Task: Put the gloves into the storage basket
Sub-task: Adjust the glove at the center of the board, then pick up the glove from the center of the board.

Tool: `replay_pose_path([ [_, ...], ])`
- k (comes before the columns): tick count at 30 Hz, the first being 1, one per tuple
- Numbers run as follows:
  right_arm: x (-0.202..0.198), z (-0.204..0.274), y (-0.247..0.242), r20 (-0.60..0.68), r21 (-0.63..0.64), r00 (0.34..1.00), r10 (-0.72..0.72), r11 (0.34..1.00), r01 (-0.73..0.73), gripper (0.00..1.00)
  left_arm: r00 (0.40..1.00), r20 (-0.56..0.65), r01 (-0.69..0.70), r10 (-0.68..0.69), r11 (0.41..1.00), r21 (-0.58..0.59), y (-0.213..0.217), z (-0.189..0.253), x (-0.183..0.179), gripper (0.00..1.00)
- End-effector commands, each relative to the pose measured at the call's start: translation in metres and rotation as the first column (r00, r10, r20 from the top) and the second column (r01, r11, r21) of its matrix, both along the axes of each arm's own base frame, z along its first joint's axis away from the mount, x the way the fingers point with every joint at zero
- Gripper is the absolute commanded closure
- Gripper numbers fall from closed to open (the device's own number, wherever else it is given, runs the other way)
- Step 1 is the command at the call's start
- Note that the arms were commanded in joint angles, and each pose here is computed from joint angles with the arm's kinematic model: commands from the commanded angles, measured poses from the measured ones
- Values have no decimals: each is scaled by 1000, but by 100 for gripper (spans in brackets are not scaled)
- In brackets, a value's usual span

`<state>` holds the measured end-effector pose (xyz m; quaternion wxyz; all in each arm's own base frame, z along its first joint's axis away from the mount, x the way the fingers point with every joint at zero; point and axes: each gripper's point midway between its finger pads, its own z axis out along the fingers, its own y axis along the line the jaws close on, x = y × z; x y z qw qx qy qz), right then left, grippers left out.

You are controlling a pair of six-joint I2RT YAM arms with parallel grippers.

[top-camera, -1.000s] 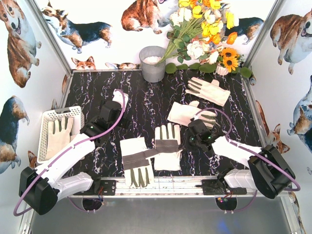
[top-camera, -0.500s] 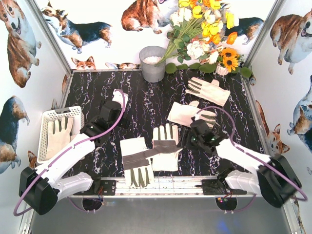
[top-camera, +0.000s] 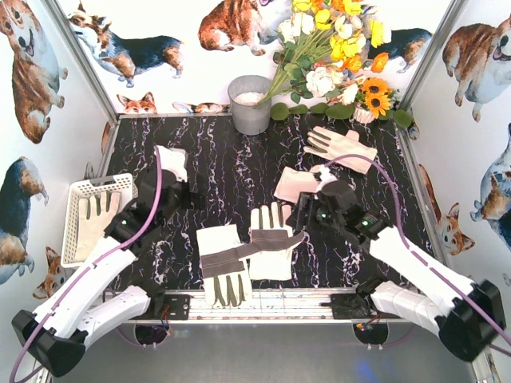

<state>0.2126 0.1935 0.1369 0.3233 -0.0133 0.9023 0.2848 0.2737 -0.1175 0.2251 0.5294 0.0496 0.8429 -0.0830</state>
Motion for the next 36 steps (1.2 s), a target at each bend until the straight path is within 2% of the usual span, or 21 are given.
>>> replay_pose_path([
  [1,-9,20,46,-15,133,983,181,975,-178,42,1000,-23,-3,5,997,72,11,8,7,0],
  [4,-20,11,72,-49,157,968,247,959,-237,42,999,-33,8,-4,990,139,17,5,18,0],
  [10,-36,-26,103,-243,214,924,294,946,-245,40,1000,-18,4,0,976,218,23,6,32,0],
  [15,-42,-43,119,-298,201,895,332,938,-281,41,999,37,-12,4,973,231,29,-7,32,0],
  [23,-39,-63,132,-361,193,874,325,943,-271,43,999,30,-35,29,970,242,36,-18,27,0],
  [31,-35,-62,160,-379,283,848,370,919,-275,51,999,20,-41,38,966,254,37,-21,29,0],
  [34,-39,-51,167,-375,331,836,400,900,-283,60,998,20,-71,68,959,276,44,-20,29,0],
  [36,-38,-42,169,-364,347,837,408,893,-285,72,996,28,-85,81,956,282,47,-18,28,0],
])
